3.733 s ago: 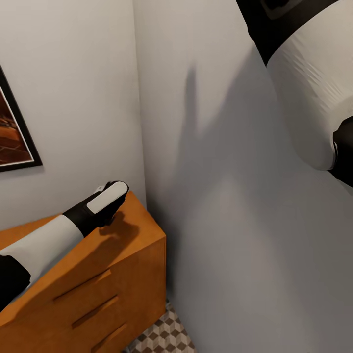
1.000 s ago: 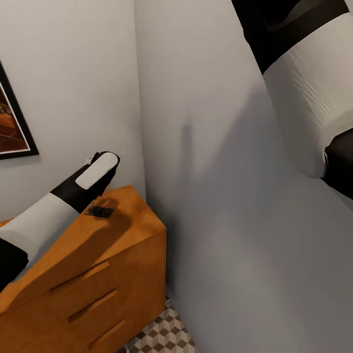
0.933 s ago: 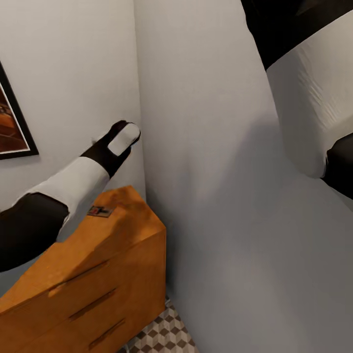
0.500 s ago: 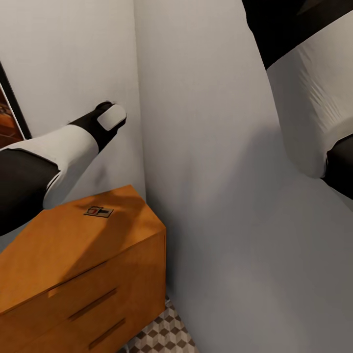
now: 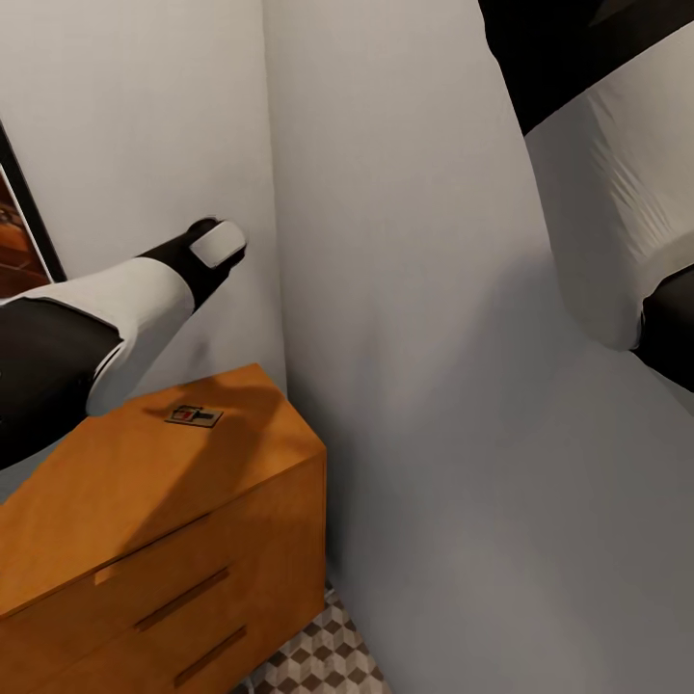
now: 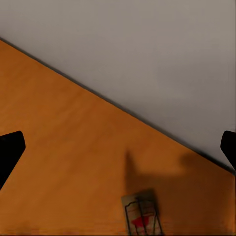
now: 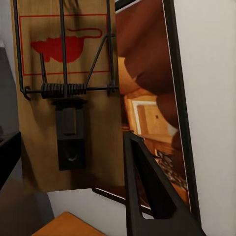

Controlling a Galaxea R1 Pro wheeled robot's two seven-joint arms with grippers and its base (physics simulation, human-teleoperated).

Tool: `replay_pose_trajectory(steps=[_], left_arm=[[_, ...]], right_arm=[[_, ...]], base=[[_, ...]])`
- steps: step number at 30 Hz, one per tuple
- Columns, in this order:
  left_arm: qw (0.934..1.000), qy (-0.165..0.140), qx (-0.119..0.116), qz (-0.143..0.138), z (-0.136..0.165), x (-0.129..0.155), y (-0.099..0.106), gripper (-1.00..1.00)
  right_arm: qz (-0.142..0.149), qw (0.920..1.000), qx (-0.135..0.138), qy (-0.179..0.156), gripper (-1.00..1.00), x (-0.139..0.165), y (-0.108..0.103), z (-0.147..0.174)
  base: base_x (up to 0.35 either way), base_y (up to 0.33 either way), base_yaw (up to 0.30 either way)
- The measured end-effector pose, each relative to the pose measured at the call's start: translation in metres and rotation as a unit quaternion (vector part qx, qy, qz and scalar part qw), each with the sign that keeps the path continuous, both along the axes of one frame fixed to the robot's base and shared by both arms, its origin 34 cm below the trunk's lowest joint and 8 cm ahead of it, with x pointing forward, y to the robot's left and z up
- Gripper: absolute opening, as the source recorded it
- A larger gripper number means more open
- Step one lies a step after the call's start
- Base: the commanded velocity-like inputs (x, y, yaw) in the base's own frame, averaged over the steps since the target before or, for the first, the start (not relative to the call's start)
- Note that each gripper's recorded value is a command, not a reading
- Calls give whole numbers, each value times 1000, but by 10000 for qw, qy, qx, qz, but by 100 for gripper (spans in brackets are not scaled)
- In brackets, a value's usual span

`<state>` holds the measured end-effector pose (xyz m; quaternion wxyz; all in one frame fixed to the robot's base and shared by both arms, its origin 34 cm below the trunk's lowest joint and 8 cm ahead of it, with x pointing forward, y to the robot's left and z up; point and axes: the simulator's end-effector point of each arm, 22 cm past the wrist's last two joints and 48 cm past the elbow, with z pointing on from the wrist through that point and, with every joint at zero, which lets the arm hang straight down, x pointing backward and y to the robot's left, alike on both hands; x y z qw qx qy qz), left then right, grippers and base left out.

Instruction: Take the four mousetraps from the cabinet in the bathroom and place them on the bathroom floor. Make sure all four end up on the same floor surface, and ensure that at least two of them are either under or directly next to the same bathroom sink.

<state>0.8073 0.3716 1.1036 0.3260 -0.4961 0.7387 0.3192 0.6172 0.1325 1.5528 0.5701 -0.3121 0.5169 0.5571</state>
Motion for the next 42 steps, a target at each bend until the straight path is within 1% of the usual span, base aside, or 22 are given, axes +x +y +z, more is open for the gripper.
replay_pose_trajectory(steps=[1,3,4,6,8,10,12,15,17,19,22,24,27,30,31,34,38,40,42], left_arm=[[10000,1,-70,8,-3,0,-1,100],[9989,8,-461,65,-25,-1,-6,100],[9983,9,-576,83,-32,-1,-8,100],[9945,38,-1046,78,-66,0,-15,100],[9925,33,-1222,42,-80,2,-18,100],[9893,-34,-1456,-45,-98,7,-21,100],[9879,-88,-1546,-71,-105,10,-20,100],[9868,-140,-1614,-62,-110,11,-18,100],[9863,-148,-1640,-60,-112,11,-18,100],[9862,-130,-1651,-53,-117,11,-18,100],[9860,-169,-1659,8,-120,10,-18,100],[9854,-319,-1664,163,-121,10,-16,100],[9843,-473,-1668,321,-121,10,-15,100],[9838,-502,-1673,393,-125,9,-14,100],[9837,-447,-1685,434,-134,5,-14,100],[9839,-403,-1673,474,-142,2,-12,100],[9820,-555,-1663,706,-146,-1,-6,100],[9812,-600,-1660,779,-148,-2,-4,100],[9808,-580,-1664,838,-156,-5,-4,100]], right_arm=[[1,10000,0,-2,-100,0,0,0],[1,10000,-2,-5,-100,0,0,0],[2,10000,-2,-6,-100,0,0,0],[14,10000,0,2,-100,-1,0,0],[42,10000,10,18,-100,-2,0,0],[118,9999,32,63,-100,-4,1,1],[174,9998,51,101,-100,-6,1,1],[168,9997,54,156,-100,-6,1,1],[114,9998,36,176,-100,-4,1,0],[39,9998,-62,167,-100,-2,5,-6],[14,9997,-155,173,-100,-1,10,-13],[77,9996,-174,224,-100,-3,13,-16],[123,9994,-161,298,-100,-4,15,-17],[86,9992,-174,340,-100,-2,15,-18],[65,9992,-182,354,-100,-1,16,-19],[60,9992,-186,356,-100,-1,16,-19],[81,9993,-189,326,-100,-5,16,-18],[87,9993,-191,316,-100,-6,17,-18],[90,9993,-193,308,-100,-6,17,-18]], base=[[0,0,0],[0,0,0],[0,0,0],[0,0,0],[0,0,0],[0,0,0],[0,0,0],[0,0,0],[0,0,0],[0,0,0],[0,0,0],[0,0,0],[0,0,0],[0,0,0],[0,0,0],[0,0,0],[0,0,0],[0,0,0],[0,0,0]])
